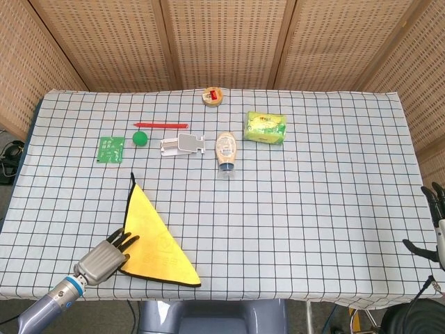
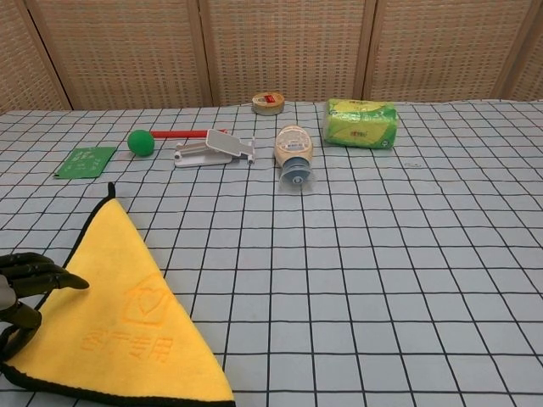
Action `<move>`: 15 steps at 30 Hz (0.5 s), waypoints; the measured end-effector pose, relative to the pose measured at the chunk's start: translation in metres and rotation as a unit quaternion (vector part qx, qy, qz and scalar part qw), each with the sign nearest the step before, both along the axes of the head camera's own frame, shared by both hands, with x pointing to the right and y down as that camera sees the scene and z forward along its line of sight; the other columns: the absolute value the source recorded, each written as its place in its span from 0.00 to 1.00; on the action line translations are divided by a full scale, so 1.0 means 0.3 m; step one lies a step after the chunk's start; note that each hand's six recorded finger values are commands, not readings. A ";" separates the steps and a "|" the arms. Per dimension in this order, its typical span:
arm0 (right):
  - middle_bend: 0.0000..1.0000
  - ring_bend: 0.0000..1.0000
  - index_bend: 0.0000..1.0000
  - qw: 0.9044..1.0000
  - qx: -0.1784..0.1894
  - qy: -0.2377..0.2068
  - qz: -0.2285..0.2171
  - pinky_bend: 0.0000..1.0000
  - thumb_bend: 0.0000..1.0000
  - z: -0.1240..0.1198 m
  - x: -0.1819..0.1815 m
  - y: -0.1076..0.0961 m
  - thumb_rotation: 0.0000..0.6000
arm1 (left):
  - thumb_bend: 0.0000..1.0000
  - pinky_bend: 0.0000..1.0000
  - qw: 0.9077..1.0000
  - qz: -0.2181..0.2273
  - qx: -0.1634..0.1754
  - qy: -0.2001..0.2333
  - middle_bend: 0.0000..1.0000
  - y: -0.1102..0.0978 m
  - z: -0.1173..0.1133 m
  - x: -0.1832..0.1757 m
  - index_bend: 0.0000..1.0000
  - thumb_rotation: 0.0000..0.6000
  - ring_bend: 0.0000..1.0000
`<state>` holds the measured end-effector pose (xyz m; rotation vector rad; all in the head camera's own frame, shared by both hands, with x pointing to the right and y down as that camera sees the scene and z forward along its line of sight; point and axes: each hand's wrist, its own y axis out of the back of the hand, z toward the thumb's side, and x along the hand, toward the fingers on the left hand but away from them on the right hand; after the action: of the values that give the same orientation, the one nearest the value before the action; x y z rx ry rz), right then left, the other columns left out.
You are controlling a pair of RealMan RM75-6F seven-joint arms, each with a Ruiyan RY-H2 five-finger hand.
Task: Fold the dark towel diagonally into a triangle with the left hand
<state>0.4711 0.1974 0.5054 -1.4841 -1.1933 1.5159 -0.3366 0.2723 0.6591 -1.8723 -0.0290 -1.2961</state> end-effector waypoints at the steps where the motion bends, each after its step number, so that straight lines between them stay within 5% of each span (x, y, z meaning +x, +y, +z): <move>1: 0.00 0.00 0.05 1.000 0.000 0.000 0.000 0.00 0.00 0.000 -0.001 0.000 1.00 | 0.51 0.00 1.000 0.000 0.000 0.000 0.00 0.001 0.000 -0.001 0.47 1.00 0.00; 3: 0.00 0.00 0.05 1.000 0.000 0.000 -0.001 0.00 0.00 0.000 -0.001 0.000 1.00 | 0.45 0.00 1.000 0.000 -0.002 0.000 0.00 0.002 0.001 -0.001 0.22 1.00 0.00; 6: 0.00 0.00 0.05 1.000 0.000 0.000 0.000 0.00 0.00 -0.001 -0.001 0.000 1.00 | 0.27 0.00 1.000 -0.003 -0.007 0.004 0.00 0.003 0.000 0.000 0.00 1.00 0.00; 11: 0.00 0.00 0.05 1.000 0.001 0.000 -0.001 0.00 0.00 -0.002 -0.002 0.001 1.00 | 0.11 0.00 1.000 -0.012 -0.014 0.018 0.00 -0.002 -0.012 0.000 0.00 1.00 0.00; 15: 0.00 0.00 0.05 1.000 0.001 -0.001 -0.001 0.00 0.00 -0.003 -0.003 0.001 1.00 | 0.08 0.00 0.999 -0.027 -0.013 0.035 0.00 -0.016 -0.038 -0.001 0.00 1.00 0.00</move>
<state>0.4703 0.1978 0.5045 -1.4854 -1.1937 1.5118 -0.3370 0.2674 0.6478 -1.9520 0.0416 -1.2718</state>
